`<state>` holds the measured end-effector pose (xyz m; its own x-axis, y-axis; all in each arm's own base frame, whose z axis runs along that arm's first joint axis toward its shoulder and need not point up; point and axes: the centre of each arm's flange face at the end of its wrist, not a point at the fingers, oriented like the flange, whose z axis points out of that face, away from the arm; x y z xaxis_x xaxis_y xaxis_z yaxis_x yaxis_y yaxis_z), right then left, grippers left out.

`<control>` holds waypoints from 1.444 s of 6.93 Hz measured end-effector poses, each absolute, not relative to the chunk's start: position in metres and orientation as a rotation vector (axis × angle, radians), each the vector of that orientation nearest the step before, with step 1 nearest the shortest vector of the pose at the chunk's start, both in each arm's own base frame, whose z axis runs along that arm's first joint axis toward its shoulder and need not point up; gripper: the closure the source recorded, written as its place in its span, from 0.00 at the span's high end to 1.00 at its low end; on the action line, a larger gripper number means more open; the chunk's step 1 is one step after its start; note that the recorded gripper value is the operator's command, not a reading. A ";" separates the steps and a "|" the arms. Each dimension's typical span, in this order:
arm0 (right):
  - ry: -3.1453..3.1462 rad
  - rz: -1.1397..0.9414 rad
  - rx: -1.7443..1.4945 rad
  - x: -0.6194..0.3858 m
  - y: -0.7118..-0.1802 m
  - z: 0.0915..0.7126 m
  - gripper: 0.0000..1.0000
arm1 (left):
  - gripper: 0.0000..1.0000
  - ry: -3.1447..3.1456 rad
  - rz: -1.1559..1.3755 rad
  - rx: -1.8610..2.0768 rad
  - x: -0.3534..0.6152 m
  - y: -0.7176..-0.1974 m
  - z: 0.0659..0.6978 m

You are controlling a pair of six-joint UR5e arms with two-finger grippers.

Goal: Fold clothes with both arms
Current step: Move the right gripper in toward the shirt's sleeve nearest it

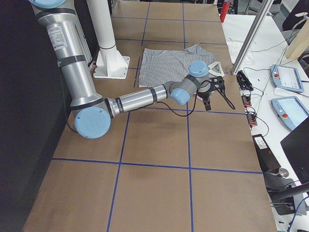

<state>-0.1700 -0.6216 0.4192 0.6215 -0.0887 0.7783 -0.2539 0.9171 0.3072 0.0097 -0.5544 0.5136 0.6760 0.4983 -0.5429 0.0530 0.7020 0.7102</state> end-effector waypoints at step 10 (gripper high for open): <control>-0.835 0.160 0.419 -0.398 -0.643 0.416 0.66 | 1.00 0.811 0.290 0.795 0.012 -0.555 0.505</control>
<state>-0.3984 -0.6427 0.4160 0.6648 -0.0249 0.7466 -0.2998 0.9065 0.2972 0.0121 -0.5550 0.5052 0.6697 0.5153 -0.5348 0.0592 0.6807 0.7301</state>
